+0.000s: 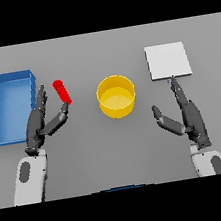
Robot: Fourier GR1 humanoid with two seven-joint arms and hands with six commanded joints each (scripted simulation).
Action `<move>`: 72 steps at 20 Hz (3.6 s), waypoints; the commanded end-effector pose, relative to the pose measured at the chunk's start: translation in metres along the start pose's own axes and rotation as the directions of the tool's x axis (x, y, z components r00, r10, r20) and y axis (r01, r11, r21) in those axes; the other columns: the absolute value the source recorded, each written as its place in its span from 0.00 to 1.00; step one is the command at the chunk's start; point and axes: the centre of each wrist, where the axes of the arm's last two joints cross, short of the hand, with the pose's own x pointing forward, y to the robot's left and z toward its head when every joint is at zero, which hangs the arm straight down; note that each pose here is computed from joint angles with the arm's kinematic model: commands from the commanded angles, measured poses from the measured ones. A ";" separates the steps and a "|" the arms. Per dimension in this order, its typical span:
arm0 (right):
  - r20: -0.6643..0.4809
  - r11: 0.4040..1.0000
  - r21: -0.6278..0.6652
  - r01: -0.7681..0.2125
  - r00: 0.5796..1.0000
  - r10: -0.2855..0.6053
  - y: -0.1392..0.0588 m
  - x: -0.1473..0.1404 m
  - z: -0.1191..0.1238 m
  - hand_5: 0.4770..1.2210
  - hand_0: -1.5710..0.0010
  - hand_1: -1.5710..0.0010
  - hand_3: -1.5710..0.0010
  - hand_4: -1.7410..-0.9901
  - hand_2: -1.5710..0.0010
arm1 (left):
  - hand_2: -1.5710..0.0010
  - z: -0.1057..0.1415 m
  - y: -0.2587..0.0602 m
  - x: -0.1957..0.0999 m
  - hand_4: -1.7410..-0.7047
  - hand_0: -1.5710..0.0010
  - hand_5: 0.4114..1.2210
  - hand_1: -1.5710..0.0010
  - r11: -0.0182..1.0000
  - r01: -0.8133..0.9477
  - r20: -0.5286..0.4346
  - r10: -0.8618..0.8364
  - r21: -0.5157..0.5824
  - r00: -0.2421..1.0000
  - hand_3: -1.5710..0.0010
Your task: Pick up the red beaker and tilt it to pour out 1 green nut into yellow bowl. Pick up the yellow bowl and place it on the metallic measuring scale.
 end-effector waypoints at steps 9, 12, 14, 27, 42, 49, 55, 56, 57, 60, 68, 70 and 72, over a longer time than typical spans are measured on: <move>-0.001 1.000 -0.005 0.004 1.000 -0.004 0.002 0.006 -0.008 0.26 1.00 1.00 1.00 0.66 1.00 | 1.00 -0.050 -0.012 -0.018 0.54 1.00 0.27 1.00 1.000 -0.007 -0.012 0.007 -0.001 1.000 1.00; -0.006 1.000 -0.003 -0.002 1.000 0.002 -0.001 0.004 -0.007 0.27 1.00 1.00 1.00 0.66 1.00 | 1.00 -0.062 -0.016 -0.018 0.50 1.00 0.29 1.00 1.000 0.019 0.011 -0.019 -0.001 1.000 1.00; 0.010 1.000 0.007 0.005 1.000 -0.005 -0.001 0.005 -0.007 0.28 1.00 1.00 1.00 0.65 1.00 | 1.00 -0.072 -0.019 -0.015 0.48 1.00 0.30 1.00 0.999 0.046 0.030 -0.046 -0.005 0.998 1.00; 0.016 1.000 -0.004 -0.015 1.000 0.015 -0.004 0.004 -0.004 0.29 1.00 1.00 1.00 0.67 1.00 | 0.40 -0.098 -0.040 -0.022 0.20 0.41 0.71 0.39 0.998 0.043 0.076 -0.046 0.037 0.996 0.52; 0.022 0.997 -0.018 -0.072 0.997 0.073 0.001 0.001 -0.008 0.24 1.00 1.00 1.00 0.85 1.00 | 0.01 -0.119 -0.027 0.033 0.01 0.01 0.89 0.01 0.972 0.236 0.220 -0.232 0.004 0.948 0.02; 0.020 0.997 -0.008 -0.074 0.997 0.075 -0.003 0.000 -0.005 0.25 1.00 1.00 1.00 0.86 1.00 | 0.01 -0.116 -0.034 0.066 0.01 0.01 0.88 0.01 0.822 0.561 0.304 -0.512 -0.097 0.804 0.01; 0.035 0.998 0.015 -0.060 0.998 0.059 0.004 0.003 -0.002 0.29 1.00 1.00 1.00 0.90 1.00 | 0.00 -0.125 -0.055 0.100 0.00 0.00 0.93 0.00 0.523 0.842 0.417 -0.741 -0.132 0.526 0.00; 0.033 0.997 0.004 -0.073 0.997 0.072 0.000 0.003 -0.004 0.29 1.00 1.00 1.00 0.91 1.00 | 0.00 -0.127 -0.059 0.106 0.00 0.00 0.95 0.00 0.452 0.882 0.443 -0.769 -0.134 0.462 0.00; 0.031 0.997 0.007 -0.074 0.997 0.073 0.001 0.003 -0.003 0.29 1.00 1.00 1.00 0.92 1.00 | 0.00 -0.128 -0.065 0.112 0.00 0.00 0.96 0.00 0.380 0.914 0.458 -0.794 -0.139 0.400 0.00; 0.049 0.997 0.013 -0.070 0.996 0.070 0.006 0.006 -0.004 0.28 1.00 1.00 1.00 0.89 1.00 | 0.00 -0.136 -0.072 0.129 0.05 0.00 0.98 0.00 0.150 0.980 0.519 -0.832 -0.128 0.195 0.00; 0.015 0.999 0.028 -0.043 0.999 0.043 0.002 0.002 -0.004 0.28 1.00 1.00 1.00 0.90 1.00 | 0.00 -0.146 -0.110 0.144 0.05 0.00 1.00 0.00 -0.319 0.945 0.616 -0.758 -0.066 -0.213 0.00; 0.015 0.998 0.031 -0.048 0.999 0.048 0.005 0.003 -0.005 0.29 1.00 1.00 1.00 0.89 1.00 | 0.00 -0.150 -0.114 0.151 0.03 0.00 1.00 0.00 -0.413 0.910 0.616 -0.724 -0.029 -0.309 0.00; 0.027 0.998 0.031 -0.050 0.998 0.049 0.003 0.005 -0.007 0.29 1.00 1.00 1.00 0.90 1.00 | 0.00 -0.154 -0.116 0.155 0.02 0.00 1.00 0.00 -0.483 0.876 0.617 -0.689 0.001 -0.381 0.00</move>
